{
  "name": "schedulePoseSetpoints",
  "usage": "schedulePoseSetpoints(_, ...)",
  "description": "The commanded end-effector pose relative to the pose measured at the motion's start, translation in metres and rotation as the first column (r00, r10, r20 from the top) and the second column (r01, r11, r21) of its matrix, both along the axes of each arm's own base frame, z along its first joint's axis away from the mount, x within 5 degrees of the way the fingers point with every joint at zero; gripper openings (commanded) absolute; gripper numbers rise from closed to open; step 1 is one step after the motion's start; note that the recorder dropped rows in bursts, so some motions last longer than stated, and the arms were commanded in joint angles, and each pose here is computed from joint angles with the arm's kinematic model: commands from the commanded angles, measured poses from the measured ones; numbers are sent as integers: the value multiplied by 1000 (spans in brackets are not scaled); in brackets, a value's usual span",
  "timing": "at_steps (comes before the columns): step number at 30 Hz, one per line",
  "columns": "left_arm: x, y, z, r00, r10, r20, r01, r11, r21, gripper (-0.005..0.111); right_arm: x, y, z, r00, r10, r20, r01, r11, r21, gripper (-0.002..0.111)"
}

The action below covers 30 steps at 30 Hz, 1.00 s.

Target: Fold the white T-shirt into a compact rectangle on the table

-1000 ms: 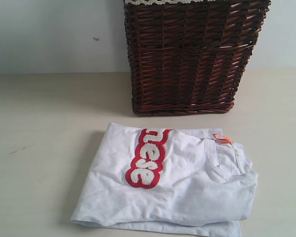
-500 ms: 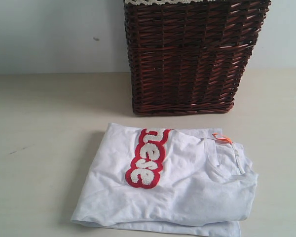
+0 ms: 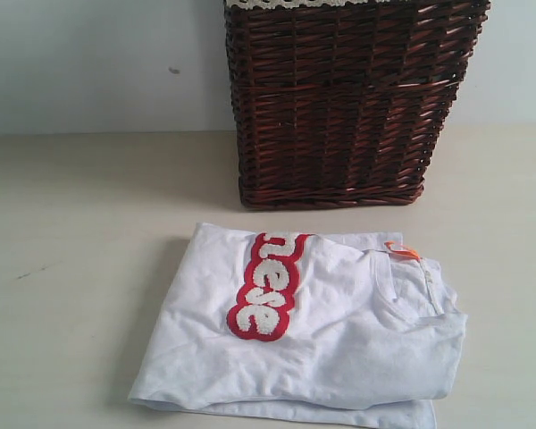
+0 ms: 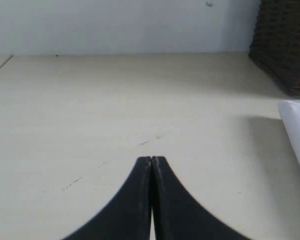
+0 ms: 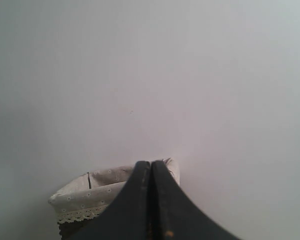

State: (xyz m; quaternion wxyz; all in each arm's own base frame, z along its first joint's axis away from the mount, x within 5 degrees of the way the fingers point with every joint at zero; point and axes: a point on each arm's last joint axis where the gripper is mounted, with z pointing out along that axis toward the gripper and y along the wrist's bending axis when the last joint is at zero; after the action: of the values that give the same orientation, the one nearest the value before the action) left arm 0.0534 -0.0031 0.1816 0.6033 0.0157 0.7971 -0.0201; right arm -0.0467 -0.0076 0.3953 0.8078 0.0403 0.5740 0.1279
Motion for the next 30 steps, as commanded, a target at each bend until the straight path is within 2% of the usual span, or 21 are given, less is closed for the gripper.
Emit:
schedulePoseSetpoints(1, 0, 0, 0, 1000, 6, 8, -5, 1000, -9, 0, 1, 0, -2, 1000, -5, -4, 5, 1000, 2, 0)
schedulePoseSetpoints(11, 0, 0, 0, 1000, 6, 8, -5, 1000, -9, 0, 1, 0, -1, 1000, -20, 7, 20, 1000, -19, 0)
schedulePoseSetpoints(14, 0, 0, 0, 1000, 6, 8, -5, 1000, -9, 0, -1, 0, 3, 998, -36, 60, 39, 997, -61, 0)
schedulePoseSetpoints(20, 0, 0, 0, 1000, 6, 8, -5, 1000, -9, 0, -3, 0, 13, 984, -38, 172, 50, 996, -69, 0)
schedulePoseSetpoints(22, 0, 0, 0, 1000, 6, 8, -5, 1000, -9, 0, 4, 1, 10, 983, -47, 180, 66, 992, -105, 0)
schedulePoseSetpoints(25, 0, 0, 0, 1000, 6, 8, -5, 1000, -9, 0, 19, 6, -5, 949, -105, 299, 144, 983, -114, 0)
schedulePoseSetpoints(30, 0, 0, 0, 1000, 6, 8, -5, 1000, -9, 0, 36, 8, -26, 957, -155, 245, 191, 973, -129, 0)
